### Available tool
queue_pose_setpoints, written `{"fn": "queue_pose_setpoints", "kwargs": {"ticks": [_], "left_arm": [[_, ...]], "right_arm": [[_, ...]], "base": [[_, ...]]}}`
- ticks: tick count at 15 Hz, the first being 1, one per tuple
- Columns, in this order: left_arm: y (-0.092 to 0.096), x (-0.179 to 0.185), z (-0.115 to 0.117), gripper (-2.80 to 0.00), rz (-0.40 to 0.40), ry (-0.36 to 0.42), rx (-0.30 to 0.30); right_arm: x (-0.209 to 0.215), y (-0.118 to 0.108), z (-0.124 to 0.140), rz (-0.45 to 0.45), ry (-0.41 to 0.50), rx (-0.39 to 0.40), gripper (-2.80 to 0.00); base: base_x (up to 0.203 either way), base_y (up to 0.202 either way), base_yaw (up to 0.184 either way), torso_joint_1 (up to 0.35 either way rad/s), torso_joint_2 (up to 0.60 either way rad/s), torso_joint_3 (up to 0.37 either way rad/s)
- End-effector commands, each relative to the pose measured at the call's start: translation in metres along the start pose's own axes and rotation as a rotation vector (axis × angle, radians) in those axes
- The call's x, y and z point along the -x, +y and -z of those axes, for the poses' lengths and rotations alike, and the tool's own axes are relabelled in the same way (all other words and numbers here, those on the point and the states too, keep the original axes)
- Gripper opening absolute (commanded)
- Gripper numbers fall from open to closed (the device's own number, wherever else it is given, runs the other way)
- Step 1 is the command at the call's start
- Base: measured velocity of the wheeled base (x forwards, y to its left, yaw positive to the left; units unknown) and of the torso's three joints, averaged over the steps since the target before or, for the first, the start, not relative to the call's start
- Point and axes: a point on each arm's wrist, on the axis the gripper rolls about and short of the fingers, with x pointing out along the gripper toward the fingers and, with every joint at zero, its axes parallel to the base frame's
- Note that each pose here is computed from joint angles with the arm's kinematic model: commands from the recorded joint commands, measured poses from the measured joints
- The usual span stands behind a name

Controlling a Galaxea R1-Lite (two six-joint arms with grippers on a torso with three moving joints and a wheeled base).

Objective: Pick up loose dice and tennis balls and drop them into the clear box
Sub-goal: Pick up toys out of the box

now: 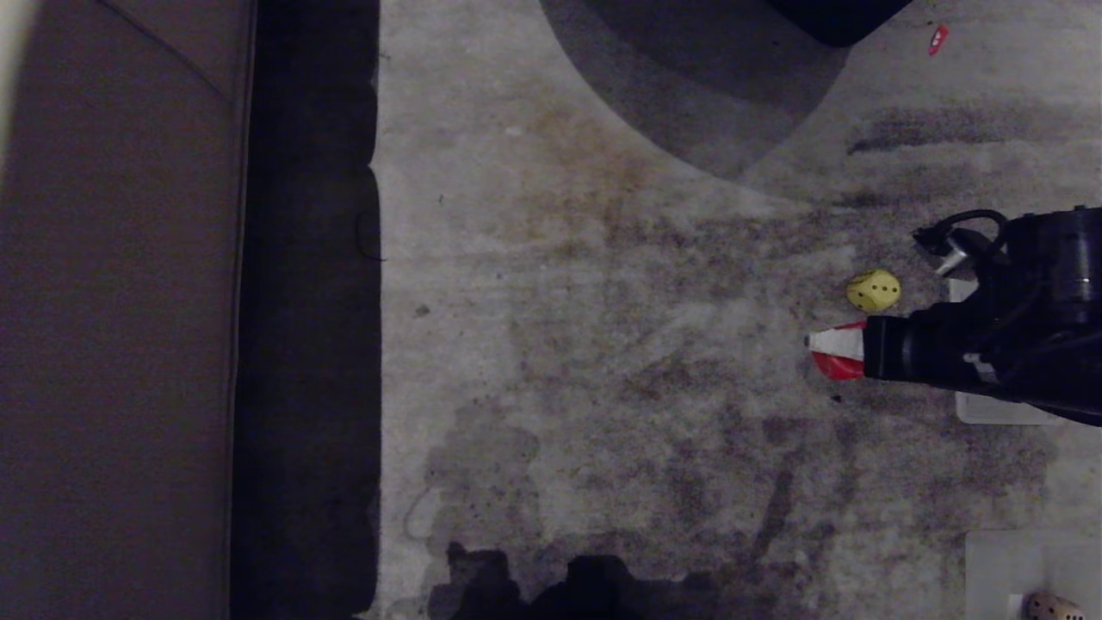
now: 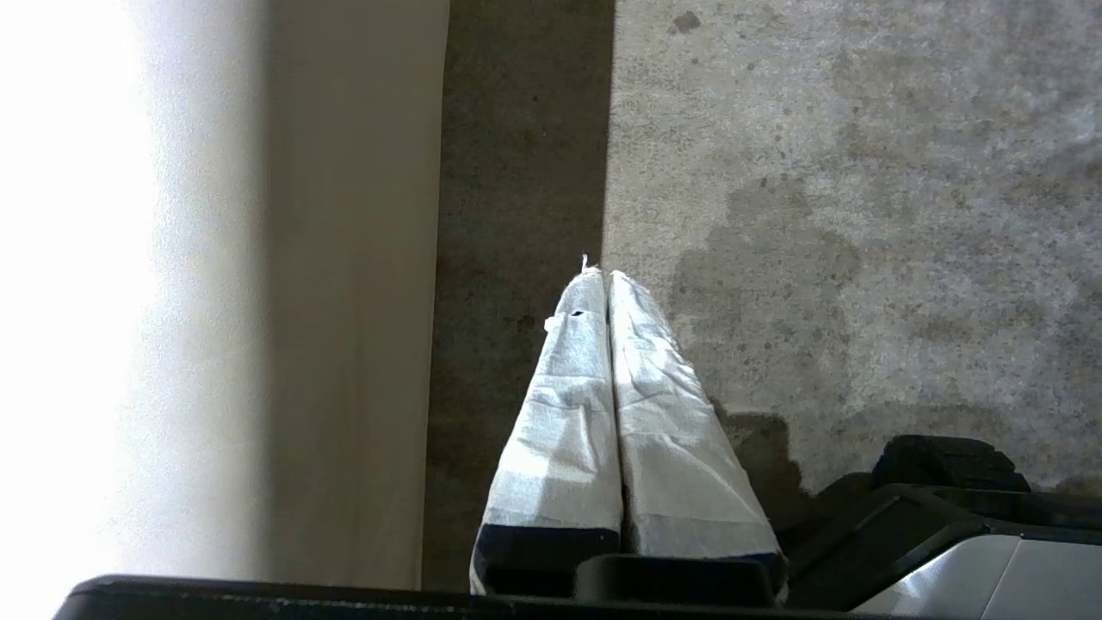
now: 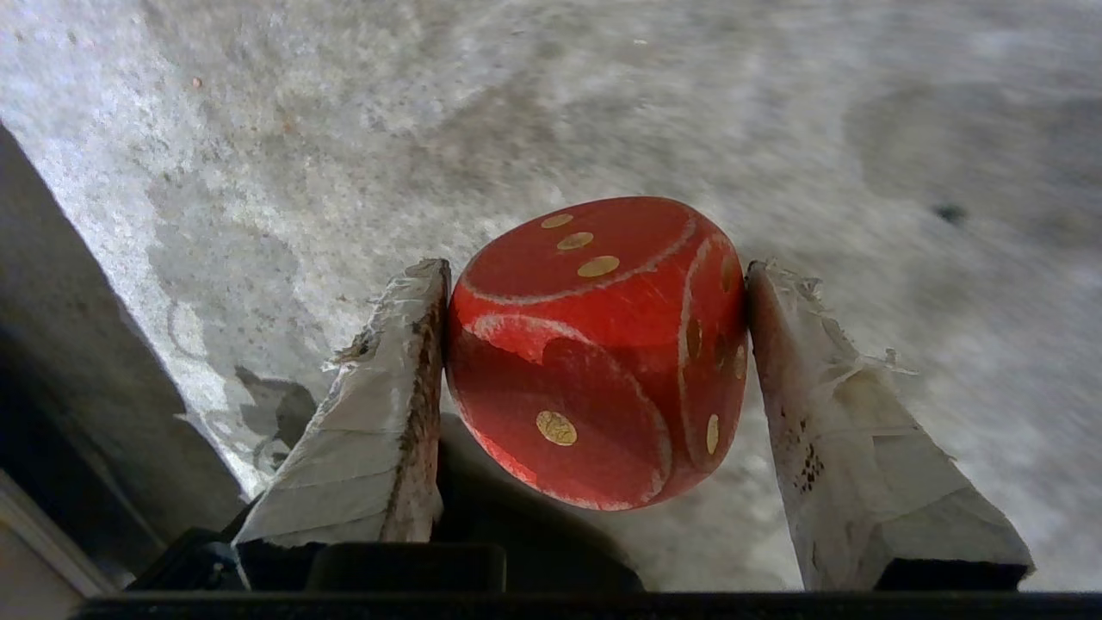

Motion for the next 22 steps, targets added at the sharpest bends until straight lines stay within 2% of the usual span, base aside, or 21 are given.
{"fn": "queue_pose_setpoints", "kwargs": {"ticks": [1,5,8,11,15,17,19,21,22], "left_arm": [[0.0,0.0,0.0,-2.8,0.0,0.001,0.001],[0.0,0.0,0.0,-2.8,0.0,0.001,0.001],[0.0,0.0,0.0,-2.8,0.0,0.002,0.001],[0.0,0.0,0.0,-2.8,0.0,0.003,0.001],[0.0,0.0,0.0,-2.8,0.0,0.003,0.001],[0.0,0.0,0.0,-2.8,0.0,0.001,0.001],[0.0,0.0,0.0,-2.8,0.0,0.003,0.001],[0.0,0.0,0.0,-2.8,0.0,0.003,0.001],[0.0,0.0,0.0,-2.8,0.0,0.002,0.001]], "right_arm": [[0.048,-0.001,0.002,0.012,-0.08,-0.004,-2.8],[0.105,-0.005,0.039,0.048,-0.076,-0.014,-2.8],[0.15,-0.006,0.08,0.081,-0.113,-0.026,-2.8],[0.177,-0.008,0.127,0.123,-0.099,-0.048,-2.8],[0.184,-0.013,0.185,0.203,-0.082,-0.063,-2.8],[0.19,-0.014,0.202,0.235,-0.072,-0.068,-2.8],[0.196,-0.013,0.212,0.233,-0.133,-0.055,-2.8],[0.193,-0.016,0.225,0.271,-0.131,-0.028,-2.8],[0.194,-0.016,0.227,0.264,-0.163,-0.011,-2.8]], "base": [[0.0,0.0,0.0,0.0,0.0,0.0],[0.0,0.0,0.0,0.0,0.0,0.0],[0.0,0.0,0.0,0.0,0.0,0.0],[0.0,0.0,0.0,0.0,0.0,0.0],[0.0,0.0,0.0,0.0,0.0,0.0],[0.0,0.0,0.0,0.0,0.0,0.0],[0.0,0.0,0.0,0.0,0.0,0.0],[0.0,0.0,0.0,0.0,0.0,0.0],[0.0,0.0,0.0,0.0,0.0,0.0]]}}
